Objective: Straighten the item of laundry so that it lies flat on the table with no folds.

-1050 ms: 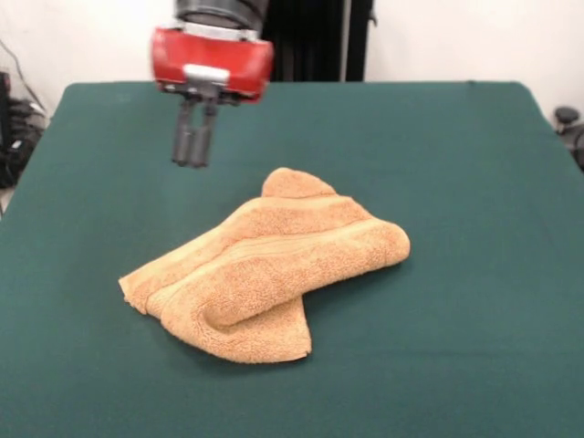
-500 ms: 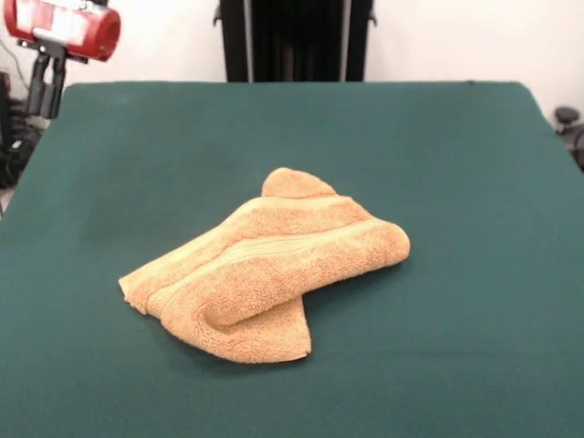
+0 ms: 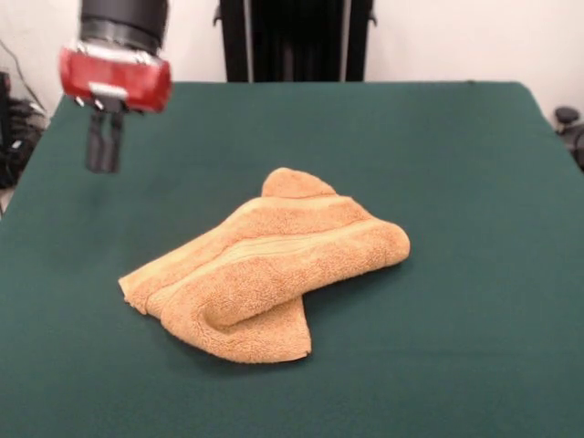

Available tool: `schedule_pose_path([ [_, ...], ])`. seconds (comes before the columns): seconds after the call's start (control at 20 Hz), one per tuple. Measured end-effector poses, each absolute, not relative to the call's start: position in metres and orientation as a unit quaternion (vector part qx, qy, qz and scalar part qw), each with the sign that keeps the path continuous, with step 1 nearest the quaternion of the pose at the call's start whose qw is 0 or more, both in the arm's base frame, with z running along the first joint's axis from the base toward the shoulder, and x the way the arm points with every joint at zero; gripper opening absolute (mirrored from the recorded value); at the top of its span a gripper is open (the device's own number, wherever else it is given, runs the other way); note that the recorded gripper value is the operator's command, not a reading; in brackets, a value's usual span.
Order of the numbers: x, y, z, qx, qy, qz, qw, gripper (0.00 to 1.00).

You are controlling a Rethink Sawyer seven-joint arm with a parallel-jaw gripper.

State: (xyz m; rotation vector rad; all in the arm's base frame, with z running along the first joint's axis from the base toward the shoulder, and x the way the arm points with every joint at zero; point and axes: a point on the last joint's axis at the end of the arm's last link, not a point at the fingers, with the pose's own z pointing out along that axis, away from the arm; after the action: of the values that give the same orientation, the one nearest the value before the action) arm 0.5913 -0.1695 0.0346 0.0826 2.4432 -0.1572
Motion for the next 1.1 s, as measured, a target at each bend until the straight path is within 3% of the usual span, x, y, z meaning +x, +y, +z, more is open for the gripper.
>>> schedule_pose_path([
  [0.25, 0.600, -0.139, -0.018, 0.017, 0.926, -0.020, 0.376, 0.00],
  [0.55, 0.600, -0.109, -0.077, 0.058, 0.922, 0.009, 0.382, 0.00],
  [0.85, 0.611, -0.105, -0.085, 0.097, 0.900, 0.015, 0.424, 0.00],
  [0.9, 0.614, -0.104, -0.089, 0.097, 0.898, 0.018, 0.428, 1.00],
  [1.1, 0.618, -0.101, -0.088, 0.097, 0.896, 0.021, 0.433, 1.00],
])
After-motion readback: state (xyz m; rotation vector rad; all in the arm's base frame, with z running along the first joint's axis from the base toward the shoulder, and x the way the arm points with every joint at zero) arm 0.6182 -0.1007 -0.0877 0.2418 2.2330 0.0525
